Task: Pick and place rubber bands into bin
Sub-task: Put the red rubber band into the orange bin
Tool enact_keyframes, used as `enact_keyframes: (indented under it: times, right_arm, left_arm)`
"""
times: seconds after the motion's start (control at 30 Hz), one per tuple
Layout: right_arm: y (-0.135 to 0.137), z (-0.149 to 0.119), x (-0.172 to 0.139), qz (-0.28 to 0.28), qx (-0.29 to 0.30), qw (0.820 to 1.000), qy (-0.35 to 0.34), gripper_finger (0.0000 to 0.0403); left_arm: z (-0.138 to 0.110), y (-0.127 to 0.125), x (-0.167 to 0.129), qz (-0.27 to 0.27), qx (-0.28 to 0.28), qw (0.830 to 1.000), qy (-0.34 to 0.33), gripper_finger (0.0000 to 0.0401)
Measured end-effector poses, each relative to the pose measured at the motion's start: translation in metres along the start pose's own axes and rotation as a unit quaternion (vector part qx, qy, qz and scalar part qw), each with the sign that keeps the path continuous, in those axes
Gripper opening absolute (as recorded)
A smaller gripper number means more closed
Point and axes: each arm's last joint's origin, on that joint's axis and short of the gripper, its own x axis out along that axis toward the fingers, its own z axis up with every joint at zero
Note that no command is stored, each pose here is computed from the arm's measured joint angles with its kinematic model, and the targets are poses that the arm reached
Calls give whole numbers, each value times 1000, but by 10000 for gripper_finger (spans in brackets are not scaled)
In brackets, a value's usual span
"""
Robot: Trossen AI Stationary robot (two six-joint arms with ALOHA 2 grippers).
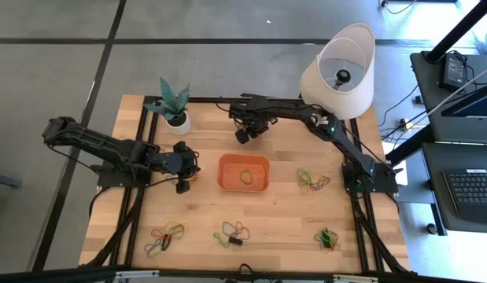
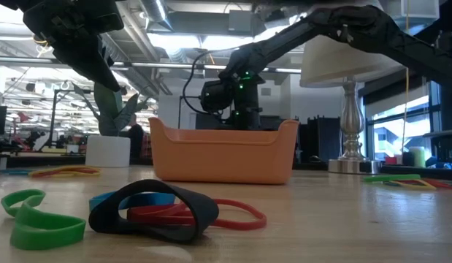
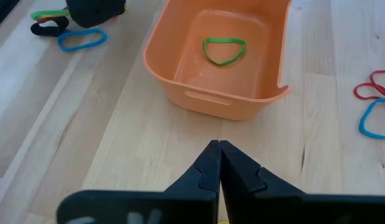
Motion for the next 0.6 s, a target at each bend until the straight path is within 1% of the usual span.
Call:
enact_keyframes:
  times: [0.13,0.17,0.33,0.47,0.6]
  right_arm:
    - [1,2,-5,2,-12,1000,0,14]
    - [1,3,-9,3,-16,1000,0,8]
    - [2,8,-25,7,-25,1000,-7,18]
    - [2,12,-45,19,-23,999,-30,18]
    - [4,11,-46,20,-32,999,-31,18]
  left_arm:
    - [0,0,0,-1,0,1000,0,4]
    - [0,0,0,-1,0,1000,0,5]
    - [0,0,0,-1,-6,1000,0,3]
    - [0,0,0,-1,-6,1000,0,2]
    - [0,0,0,-2,-5,1000,0,5]
